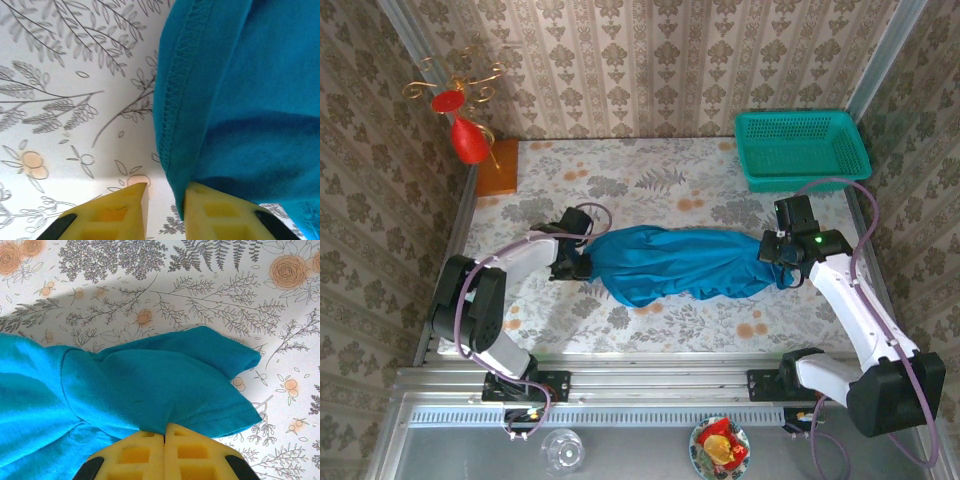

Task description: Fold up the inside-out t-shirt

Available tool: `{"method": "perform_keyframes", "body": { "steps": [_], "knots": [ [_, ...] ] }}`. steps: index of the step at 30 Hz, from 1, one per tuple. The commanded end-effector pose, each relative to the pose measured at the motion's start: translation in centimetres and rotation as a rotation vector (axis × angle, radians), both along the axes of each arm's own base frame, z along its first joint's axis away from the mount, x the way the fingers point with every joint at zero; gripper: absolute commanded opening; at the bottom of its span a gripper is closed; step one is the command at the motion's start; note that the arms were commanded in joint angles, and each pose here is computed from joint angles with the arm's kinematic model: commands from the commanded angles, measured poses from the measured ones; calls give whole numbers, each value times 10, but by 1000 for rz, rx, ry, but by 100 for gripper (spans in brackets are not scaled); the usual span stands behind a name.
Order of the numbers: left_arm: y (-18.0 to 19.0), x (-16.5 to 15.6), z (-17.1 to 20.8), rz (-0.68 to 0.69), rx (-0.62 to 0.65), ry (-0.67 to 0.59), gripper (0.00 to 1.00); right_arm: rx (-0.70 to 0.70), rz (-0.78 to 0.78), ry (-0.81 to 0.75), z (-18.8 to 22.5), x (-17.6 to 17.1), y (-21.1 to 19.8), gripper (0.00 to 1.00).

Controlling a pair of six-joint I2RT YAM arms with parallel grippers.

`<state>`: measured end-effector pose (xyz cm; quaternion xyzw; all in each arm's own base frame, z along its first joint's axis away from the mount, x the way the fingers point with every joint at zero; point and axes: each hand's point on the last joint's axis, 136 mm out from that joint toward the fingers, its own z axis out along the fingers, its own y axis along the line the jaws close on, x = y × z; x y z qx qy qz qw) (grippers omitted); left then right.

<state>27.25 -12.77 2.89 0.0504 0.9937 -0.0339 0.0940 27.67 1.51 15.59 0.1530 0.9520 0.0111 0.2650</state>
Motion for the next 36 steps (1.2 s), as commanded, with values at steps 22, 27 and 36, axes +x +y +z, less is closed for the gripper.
{"method": "perform_keyframes", "body": {
  "steps": [22, 27, 36],
  "knots": [
    [-3, 2, 0, 49, -151, -5, 1, 116, 49, 73, -55, 4, 23, 49],
    [-4, 5, 3, 49, -162, -14, 0, 116, 66, 84, -66, 14, 26, 48],
    [-8, 42, 61, 84, -355, -184, 0, 81, 25, 11, -27, 27, 17, 0]
  ]
}}
